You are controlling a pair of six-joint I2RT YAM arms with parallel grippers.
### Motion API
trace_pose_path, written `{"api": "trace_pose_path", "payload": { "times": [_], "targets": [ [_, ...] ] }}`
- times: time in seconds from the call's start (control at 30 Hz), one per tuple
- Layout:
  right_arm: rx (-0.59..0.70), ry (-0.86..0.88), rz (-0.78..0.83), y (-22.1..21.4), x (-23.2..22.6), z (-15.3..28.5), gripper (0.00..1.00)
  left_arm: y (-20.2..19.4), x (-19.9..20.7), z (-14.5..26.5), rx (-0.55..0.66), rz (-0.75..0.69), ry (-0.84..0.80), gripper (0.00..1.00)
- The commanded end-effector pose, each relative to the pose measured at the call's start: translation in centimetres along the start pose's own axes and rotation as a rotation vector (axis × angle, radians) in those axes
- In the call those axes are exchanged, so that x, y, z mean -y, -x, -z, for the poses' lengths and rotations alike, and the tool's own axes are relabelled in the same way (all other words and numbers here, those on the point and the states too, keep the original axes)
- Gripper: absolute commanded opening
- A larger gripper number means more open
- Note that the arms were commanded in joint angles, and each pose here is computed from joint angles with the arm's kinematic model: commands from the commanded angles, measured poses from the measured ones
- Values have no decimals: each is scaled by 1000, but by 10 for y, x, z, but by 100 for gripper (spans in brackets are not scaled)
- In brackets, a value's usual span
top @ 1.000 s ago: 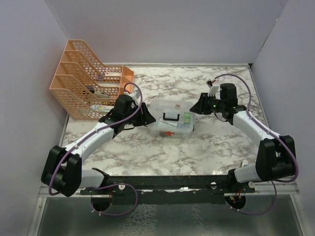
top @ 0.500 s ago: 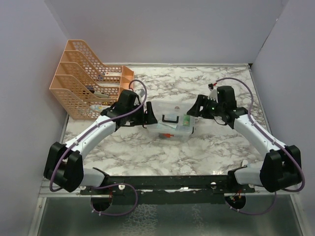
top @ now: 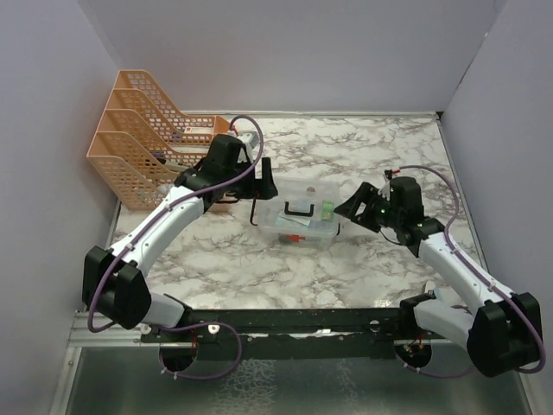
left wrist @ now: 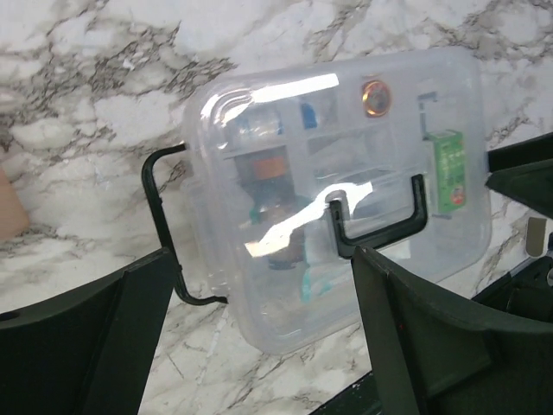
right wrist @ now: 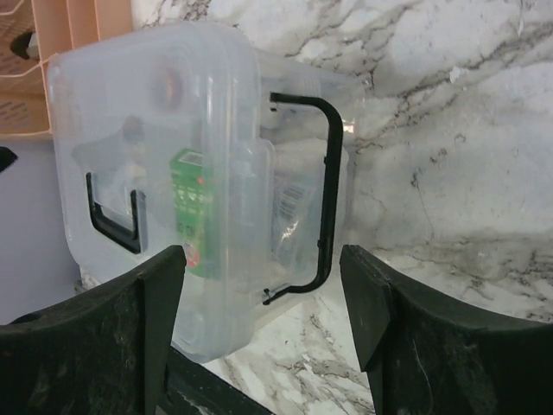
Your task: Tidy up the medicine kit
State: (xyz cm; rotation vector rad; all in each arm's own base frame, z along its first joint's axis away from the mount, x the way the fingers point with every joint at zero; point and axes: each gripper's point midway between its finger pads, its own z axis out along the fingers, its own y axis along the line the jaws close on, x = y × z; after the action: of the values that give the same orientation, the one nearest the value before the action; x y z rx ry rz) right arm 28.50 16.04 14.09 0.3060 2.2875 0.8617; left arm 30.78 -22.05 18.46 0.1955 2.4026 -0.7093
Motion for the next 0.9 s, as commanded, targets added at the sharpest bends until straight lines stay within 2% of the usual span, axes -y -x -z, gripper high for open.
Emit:
{"api": "trace_pose_path", "payload": {
  "times": [0.0,0.17,0.33,0.4,0.6,0.87],
  "targets": [
    [106,65,-120,6,-8,6,73,24,29,1,79,-150,18,87],
    [183,113,-261,10,-8,11,75,26,48,-21,99,-252,71,99],
    [231,162,-365,11,-2,4,80,19,57,-50,83,-368,157,99],
    [244,177,-373,11,-1,2,84,15,56,-60,65,-395,177,99],
    [254,170,-346,7,8,-6,86,-3,46,-83,-11,-448,233,99],
    [173,163,-299,-10,16,-20,87,-34,28,-89,-101,-469,302,99]
  ]
}}
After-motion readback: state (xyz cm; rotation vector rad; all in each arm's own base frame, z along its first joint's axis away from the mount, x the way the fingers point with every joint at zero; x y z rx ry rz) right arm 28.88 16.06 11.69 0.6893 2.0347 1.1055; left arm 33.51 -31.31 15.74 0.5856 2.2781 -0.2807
